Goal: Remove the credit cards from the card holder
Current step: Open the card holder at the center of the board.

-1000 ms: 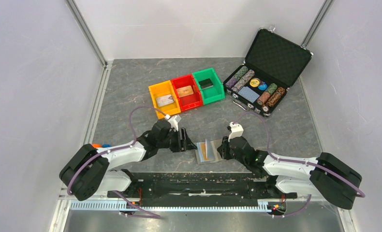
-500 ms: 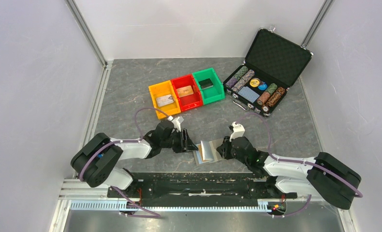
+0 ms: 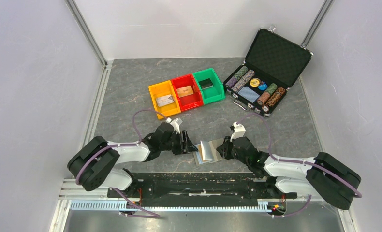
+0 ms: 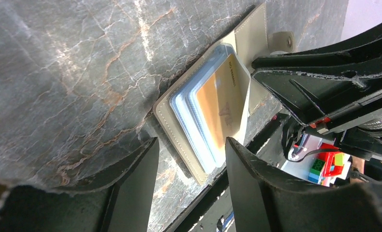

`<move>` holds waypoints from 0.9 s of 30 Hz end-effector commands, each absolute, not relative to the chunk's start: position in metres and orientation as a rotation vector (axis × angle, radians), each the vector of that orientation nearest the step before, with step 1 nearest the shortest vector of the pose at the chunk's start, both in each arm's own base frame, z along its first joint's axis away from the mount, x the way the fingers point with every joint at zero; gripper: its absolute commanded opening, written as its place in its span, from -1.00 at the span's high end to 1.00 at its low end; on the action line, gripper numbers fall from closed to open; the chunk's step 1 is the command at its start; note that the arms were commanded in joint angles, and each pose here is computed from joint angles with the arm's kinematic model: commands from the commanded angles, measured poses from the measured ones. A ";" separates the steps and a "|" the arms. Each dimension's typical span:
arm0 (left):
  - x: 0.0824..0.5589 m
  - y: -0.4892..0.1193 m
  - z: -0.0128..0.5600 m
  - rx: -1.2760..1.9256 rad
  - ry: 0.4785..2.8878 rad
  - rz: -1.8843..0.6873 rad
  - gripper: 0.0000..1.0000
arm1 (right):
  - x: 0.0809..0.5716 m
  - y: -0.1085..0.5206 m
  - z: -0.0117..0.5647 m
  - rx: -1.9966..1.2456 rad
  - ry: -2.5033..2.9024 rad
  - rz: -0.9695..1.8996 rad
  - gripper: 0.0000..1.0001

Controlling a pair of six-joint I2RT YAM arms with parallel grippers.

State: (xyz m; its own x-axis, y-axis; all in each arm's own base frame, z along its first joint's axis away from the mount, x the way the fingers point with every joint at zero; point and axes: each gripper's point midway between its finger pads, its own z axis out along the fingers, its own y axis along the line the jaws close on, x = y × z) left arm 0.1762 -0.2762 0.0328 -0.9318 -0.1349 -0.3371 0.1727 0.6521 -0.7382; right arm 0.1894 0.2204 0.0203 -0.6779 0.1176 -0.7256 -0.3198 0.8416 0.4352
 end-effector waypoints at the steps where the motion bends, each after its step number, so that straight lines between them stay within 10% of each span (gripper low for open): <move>1: 0.178 -0.271 0.031 -0.025 2.502 -1.133 -0.21 | 0.169 0.206 -0.008 -0.186 2.327 0.652 0.54; 27: 0.173 -0.318 0.067 -0.026 2.287 -1.467 -0.12 | 0.163 0.219 -0.003 -0.188 2.311 0.768 0.57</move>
State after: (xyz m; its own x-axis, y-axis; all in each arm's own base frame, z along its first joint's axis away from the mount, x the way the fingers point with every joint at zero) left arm 0.1749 -0.2935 0.0327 -0.9157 -0.2114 -0.3418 0.1511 0.6069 -0.7803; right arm 0.1868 0.2240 0.0205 -0.6814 0.1379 -0.7188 -0.3308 0.8180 0.4706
